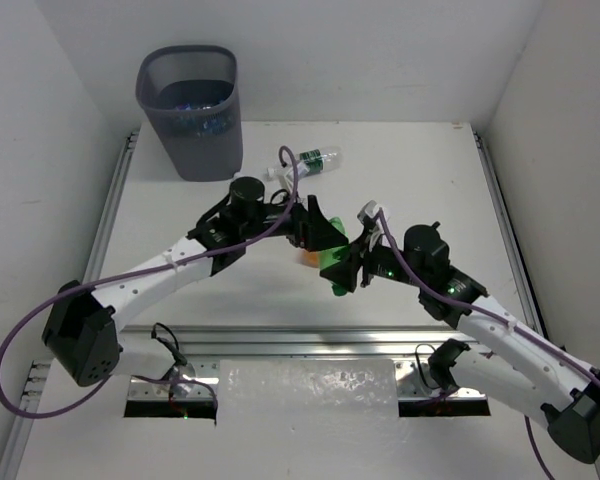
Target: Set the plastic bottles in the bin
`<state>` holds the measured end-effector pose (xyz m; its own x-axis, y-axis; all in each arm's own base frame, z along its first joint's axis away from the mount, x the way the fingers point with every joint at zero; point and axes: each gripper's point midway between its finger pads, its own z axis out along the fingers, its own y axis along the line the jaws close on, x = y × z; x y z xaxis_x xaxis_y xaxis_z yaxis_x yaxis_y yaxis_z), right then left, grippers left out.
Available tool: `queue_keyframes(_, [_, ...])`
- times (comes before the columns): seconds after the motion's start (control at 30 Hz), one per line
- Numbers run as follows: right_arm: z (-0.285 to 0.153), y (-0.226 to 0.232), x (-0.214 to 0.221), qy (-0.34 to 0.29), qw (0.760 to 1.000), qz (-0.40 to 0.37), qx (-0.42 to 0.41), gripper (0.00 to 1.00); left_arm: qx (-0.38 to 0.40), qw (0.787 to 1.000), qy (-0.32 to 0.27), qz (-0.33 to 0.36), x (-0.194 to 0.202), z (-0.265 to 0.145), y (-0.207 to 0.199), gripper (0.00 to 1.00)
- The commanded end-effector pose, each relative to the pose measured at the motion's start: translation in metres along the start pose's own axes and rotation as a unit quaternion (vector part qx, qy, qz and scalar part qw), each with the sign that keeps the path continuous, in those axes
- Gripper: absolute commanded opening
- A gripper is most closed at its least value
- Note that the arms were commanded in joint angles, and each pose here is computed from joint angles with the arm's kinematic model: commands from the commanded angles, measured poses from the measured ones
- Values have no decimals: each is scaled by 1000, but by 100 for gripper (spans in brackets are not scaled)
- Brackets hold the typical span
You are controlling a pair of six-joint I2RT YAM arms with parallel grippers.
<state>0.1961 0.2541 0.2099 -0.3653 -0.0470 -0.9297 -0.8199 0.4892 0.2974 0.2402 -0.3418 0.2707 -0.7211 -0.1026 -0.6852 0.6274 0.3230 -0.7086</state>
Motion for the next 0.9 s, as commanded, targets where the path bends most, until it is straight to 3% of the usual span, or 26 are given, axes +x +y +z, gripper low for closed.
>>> queue_keyframes(0.0, [-5, 39, -62, -70, 992, -61, -87, 19, 75, 997, -3, 31, -13, 11, -40, 77])
queue_keyframes(0.07, [-4, 40, -73, -69, 992, -65, -85, 19, 89, 996, 1, 30, -12, 13, -44, 64])
queue_keyframes(0.1, [-3, 40, -76, -69, 992, -68, -84, 20, 94, 995, -3, 36, -15, 13, -49, 32])
queue_keyframes(0.13, [-4, 38, -80, -74, 992, -71, -76, 26, 79, 996, -1, 31, -15, 13, -44, 9])
queue_keyframes(0.17, [-5, 36, -82, -78, 992, -67, -65, 39, 41, 998, -22, 38, -25, 15, -33, 0])
queue_keyframes(0.2, [-5, 30, -83, -84, 993, -62, -47, 94, 14, 998, -35, 43, -33, 14, -29, 0])
queue_keyframes(0.23, [-8, 22, -81, -85, 995, -56, -21, 99, -32, 998, -45, 39, -44, 10, -21, 0])
queue_keyframes(0.33, [-20, -33, -65, -66, 988, -26, 139, 99, -221, 962, -150, 52, -114, -29, 16, 0])
queue_keyframes(0.37, [-31, -62, -62, -67, 972, -13, 224, 99, -306, 929, -204, 45, -145, -52, 42, 0])
queue_keyframes(0.4, [-39, -75, -48, -45, 963, -2, 264, 99, -338, 903, -261, 42, -191, -84, 45, 0])
queue_keyframes(0.43, [-46, -87, -40, -37, 954, 4, 297, 99, -371, 887, -273, 33, -204, -103, 57, 0])
queue_keyframes(0.57, [-57, -109, -19, -8, 939, 20, 344, 99, -447, 809, -381, 22, -303, -184, 89, 0])
queue_keyframes(0.63, [-54, -111, -15, 1, 940, 21, 340, 99, -487, 780, -392, 31, -328, -193, 120, 0])
queue_keyframes(0.67, [-51, -113, -11, 9, 941, 25, 339, 99, -523, 744, -414, 38, -345, -215, 131, 3])
queue_keyframes(0.7, [-47, -114, -9, 13, 942, 27, 333, 99, -525, 719, -451, 56, -374, -233, 115, 7])
queue_keyframes(0.73, [-43, -113, -8, 18, 946, 30, 321, 99, -568, 702, -423, 68, -377, -226, 162, 11])
queue_keyframes(0.8, [-31, -113, -3, 29, 951, 43, 304, 99, -590, 657, -455, 114, -414, -255, 168, 34])
queue_keyframes(0.83, [-27, -112, -1, 35, 954, 48, 294, 99, -615, 637, -449, 124, -417, -254, 199, 48])
queue_keyframes(0.87, [-21, -111, 1, 40, 956, 56, 286, 99, -623, 620, -455, 141, -425, -261, 208, 70])
